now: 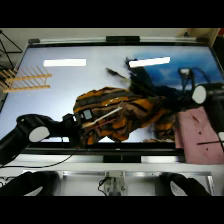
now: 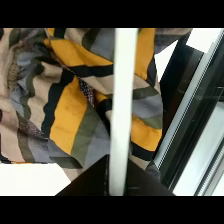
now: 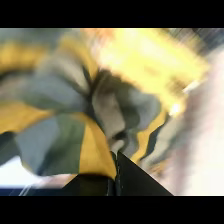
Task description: Fold the shirts.
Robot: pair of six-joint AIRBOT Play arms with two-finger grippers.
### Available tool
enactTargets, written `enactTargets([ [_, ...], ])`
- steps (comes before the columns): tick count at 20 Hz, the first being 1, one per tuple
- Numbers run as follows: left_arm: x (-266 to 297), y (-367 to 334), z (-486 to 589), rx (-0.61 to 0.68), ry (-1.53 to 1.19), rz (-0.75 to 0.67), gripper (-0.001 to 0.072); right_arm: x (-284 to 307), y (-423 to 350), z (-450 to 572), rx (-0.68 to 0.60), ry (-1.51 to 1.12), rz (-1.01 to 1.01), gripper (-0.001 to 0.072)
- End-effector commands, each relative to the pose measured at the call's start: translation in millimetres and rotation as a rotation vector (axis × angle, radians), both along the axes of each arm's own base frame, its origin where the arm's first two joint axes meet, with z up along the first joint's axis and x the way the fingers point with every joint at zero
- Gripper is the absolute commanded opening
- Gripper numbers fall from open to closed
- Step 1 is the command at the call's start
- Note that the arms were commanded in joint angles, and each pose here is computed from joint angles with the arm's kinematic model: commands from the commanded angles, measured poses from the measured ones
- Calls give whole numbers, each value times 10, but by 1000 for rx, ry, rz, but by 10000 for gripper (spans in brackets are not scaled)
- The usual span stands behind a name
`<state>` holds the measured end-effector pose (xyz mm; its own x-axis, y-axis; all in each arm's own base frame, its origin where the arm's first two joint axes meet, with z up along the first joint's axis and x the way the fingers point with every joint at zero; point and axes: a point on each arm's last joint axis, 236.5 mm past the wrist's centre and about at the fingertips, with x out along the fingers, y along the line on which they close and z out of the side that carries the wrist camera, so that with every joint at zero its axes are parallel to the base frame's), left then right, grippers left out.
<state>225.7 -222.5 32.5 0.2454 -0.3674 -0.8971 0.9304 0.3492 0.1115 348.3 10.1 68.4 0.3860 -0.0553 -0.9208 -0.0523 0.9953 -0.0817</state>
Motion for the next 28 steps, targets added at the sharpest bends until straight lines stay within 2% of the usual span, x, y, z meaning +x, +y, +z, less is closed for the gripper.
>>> enactTargets([
  [1,1,0,1,1,0,0,44,346,-223,1054,-103,-315,7,54],
  [4,1,-1,3,0,0,0,44,668,-106,1446,-63,-470,24,54],
  [7,-15,-18,5,-7,6,0,44,934,-38,1135,-36,-429,18,56],
  [8,-15,-19,5,-9,9,6,44,982,-31,979,-34,-391,13,91],
  [9,-23,-29,7,-14,13,7,44,1000,5,815,-19,-344,13,296],
  [10,-36,-44,10,-21,19,7,44,975,66,654,8,-288,13,540],
  [15,-96,-121,29,-59,51,15,44,510,64,709,17,-173,15,550],
  [19,-97,-121,27,-64,60,33,44,-78,521,799,221,-107,70,549],
  [23,-103,-125,28,-70,70,50,44,-407,730,221,259,-65,113,549],
  [24,-105,-125,28,-70,71,50,45,-427,820,157,256,-67,174,550],
  [26,-152,-91,3,-52,90,44,45,-392,869,209,164,-109,330,550],
  [28,-258,-21,-47,-11,126,16,44,-254,711,377,-15,-181,479,549],
])
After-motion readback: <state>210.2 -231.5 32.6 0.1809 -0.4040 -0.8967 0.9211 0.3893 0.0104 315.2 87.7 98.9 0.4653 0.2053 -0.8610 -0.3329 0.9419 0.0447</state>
